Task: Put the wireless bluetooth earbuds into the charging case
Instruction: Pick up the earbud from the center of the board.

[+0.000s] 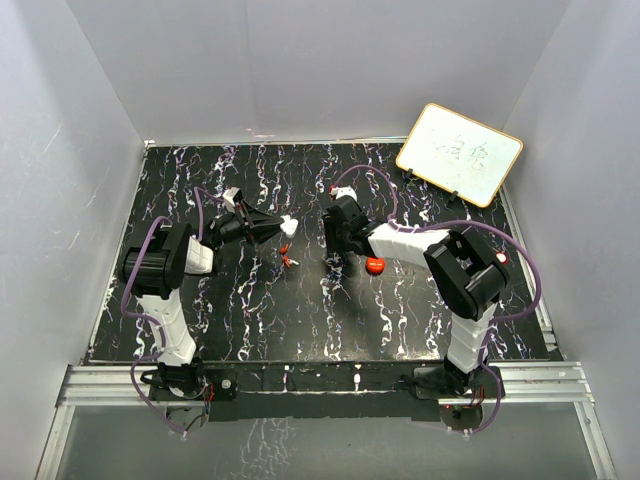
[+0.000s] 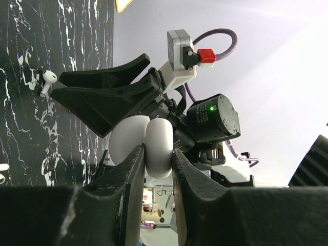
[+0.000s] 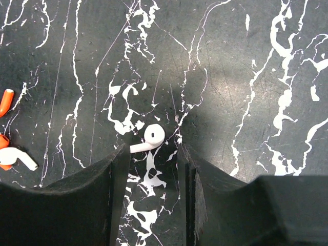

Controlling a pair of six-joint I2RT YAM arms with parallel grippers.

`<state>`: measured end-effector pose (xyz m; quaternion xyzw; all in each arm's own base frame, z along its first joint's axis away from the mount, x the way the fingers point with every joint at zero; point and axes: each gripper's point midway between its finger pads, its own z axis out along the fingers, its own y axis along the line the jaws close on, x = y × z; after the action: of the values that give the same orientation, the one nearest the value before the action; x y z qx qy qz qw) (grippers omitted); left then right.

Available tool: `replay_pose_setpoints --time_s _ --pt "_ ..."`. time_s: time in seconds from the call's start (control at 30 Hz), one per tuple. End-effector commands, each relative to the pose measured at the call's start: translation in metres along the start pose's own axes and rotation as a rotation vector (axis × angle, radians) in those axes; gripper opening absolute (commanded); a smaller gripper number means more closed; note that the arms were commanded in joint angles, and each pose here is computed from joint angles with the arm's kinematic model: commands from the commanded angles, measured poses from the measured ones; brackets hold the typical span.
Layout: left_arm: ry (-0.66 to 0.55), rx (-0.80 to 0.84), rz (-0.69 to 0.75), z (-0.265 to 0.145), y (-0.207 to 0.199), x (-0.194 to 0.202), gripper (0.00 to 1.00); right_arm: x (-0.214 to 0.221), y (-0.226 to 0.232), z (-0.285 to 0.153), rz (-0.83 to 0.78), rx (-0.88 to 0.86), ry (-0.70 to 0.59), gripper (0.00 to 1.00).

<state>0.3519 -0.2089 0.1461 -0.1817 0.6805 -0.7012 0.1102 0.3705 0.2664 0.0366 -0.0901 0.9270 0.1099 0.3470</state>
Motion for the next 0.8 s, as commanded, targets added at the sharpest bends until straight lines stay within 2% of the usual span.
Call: replay_pose_setpoints --time_s 0.0,0.77 --pt "0.022 0.155 0.257 -0.0049 -0.0477 0.0091 0.0 -0.0245 0.0051 0.0012 0.019 0.012 -0.065 0.39" --pt "0.018 0.158 0.257 -0.0076 -0.048 0.0108 0.0 -0.0226 0.0038 0.0078 0.125 -0.094 -0.041 0.37"
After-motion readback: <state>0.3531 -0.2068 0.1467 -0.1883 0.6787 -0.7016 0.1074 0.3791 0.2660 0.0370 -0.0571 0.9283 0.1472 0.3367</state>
